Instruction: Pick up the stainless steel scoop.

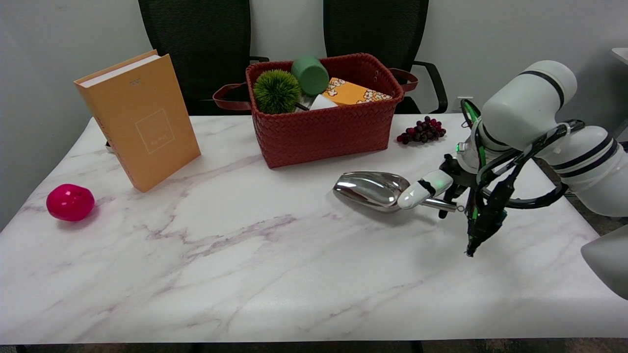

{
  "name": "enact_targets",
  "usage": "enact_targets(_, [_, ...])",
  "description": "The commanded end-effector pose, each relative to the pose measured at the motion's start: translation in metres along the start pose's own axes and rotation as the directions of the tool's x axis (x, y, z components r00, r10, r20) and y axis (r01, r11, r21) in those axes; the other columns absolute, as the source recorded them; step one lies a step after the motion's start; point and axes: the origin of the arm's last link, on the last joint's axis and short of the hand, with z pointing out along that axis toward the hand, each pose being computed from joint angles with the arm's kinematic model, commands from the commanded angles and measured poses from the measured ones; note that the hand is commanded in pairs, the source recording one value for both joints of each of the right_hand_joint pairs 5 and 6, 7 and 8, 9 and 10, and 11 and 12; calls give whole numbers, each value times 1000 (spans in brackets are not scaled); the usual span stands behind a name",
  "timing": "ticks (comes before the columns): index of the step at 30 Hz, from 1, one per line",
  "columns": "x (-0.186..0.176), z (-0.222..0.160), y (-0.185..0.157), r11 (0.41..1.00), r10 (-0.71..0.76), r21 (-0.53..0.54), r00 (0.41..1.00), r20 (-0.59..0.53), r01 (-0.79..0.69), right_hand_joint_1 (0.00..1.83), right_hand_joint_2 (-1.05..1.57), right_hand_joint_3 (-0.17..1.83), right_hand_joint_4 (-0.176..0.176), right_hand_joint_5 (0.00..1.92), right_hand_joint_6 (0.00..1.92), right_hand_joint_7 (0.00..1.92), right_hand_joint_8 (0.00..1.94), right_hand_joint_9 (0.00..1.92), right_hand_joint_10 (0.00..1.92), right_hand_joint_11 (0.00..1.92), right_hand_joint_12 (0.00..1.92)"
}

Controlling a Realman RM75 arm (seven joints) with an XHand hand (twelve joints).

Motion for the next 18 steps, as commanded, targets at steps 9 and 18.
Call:
enact_targets(9, [3, 3, -4, 1000, 0, 22, 1000, -12, 0, 969, -398, 268, 0, 31, 31, 705, 705, 82, 82, 1442, 1442])
enact_targets(18, [5, 3, -7, 999, 2, 39, 1000, -22, -2, 996, -408, 318, 0, 7, 7, 0, 0, 0, 0, 530, 530])
